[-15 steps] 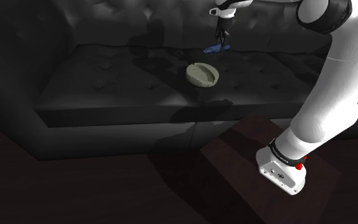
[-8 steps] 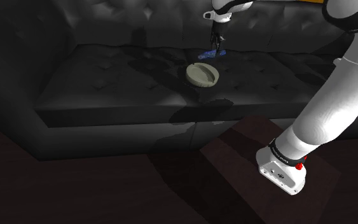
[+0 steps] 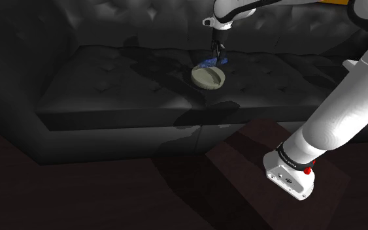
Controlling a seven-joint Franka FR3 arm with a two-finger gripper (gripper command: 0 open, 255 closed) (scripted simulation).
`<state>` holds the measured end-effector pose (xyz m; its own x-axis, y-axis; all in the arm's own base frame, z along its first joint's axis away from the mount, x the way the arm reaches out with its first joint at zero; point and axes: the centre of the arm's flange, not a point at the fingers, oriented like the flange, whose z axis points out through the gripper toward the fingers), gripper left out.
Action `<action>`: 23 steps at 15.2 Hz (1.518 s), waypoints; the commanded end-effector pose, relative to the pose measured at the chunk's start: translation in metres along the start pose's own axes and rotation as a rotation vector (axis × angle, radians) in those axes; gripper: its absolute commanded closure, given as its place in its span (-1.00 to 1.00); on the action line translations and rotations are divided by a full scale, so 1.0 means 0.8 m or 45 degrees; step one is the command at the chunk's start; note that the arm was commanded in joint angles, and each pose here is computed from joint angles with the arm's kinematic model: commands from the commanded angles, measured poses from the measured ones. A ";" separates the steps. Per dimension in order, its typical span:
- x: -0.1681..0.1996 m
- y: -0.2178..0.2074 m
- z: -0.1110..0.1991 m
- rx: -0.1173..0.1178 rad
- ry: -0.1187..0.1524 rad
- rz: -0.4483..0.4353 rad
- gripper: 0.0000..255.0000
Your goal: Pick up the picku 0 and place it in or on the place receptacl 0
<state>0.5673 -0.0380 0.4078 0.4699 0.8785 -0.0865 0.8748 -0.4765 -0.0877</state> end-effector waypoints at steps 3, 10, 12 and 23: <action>0.004 0.003 0.026 0.000 0.000 0.001 1.00; 0.008 0.007 0.072 0.000 0.000 0.001 1.00; 0.009 0.008 0.080 0.000 0.000 0.001 1.00; 0.009 0.008 0.080 0.000 0.000 0.001 -1.00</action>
<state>0.5685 -0.0368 0.3428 0.4703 0.8782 -0.0864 0.8746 -0.4770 -0.0874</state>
